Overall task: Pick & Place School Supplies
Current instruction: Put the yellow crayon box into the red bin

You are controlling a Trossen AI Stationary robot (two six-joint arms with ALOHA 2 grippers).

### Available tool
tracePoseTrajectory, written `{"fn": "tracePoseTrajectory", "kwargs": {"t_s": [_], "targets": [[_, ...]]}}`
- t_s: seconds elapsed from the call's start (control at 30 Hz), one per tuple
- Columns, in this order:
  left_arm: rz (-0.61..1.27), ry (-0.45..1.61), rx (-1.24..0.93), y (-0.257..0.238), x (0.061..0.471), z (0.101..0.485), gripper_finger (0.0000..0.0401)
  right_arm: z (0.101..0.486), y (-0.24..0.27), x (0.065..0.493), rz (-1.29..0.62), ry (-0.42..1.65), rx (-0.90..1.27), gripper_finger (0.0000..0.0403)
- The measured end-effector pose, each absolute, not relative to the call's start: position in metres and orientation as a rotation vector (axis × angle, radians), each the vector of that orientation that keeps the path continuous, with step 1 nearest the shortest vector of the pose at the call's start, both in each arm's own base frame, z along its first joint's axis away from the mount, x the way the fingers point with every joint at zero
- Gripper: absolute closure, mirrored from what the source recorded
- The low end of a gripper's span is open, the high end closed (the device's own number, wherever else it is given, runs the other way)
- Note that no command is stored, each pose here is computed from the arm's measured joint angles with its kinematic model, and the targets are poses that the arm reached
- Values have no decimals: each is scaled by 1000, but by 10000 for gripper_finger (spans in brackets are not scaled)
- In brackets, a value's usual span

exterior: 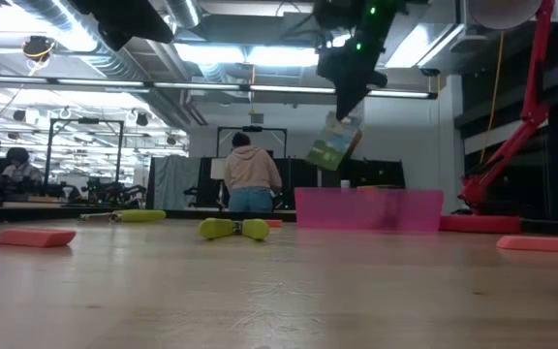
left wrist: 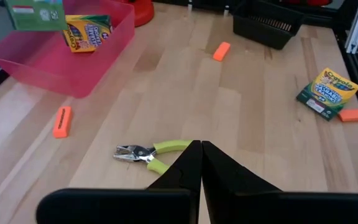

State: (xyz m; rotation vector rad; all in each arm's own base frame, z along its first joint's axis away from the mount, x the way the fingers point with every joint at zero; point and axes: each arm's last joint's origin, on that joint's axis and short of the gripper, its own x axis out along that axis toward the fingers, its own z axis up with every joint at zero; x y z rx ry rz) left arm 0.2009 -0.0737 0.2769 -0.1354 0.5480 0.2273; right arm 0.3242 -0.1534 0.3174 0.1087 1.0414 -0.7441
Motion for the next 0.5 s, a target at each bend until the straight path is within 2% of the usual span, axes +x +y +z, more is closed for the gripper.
{"fn": "tracePoseTrajectory", "kwargs": {"t_s": [0.27, 0.5], "targets": [[229, 547, -141, -74, 201, 277, 398, 281, -171, 338, -687, 1143, 191, 401], [238, 543, -176, -74, 201, 277, 398, 263, -174, 345, -664, 1170, 288, 350]]}}
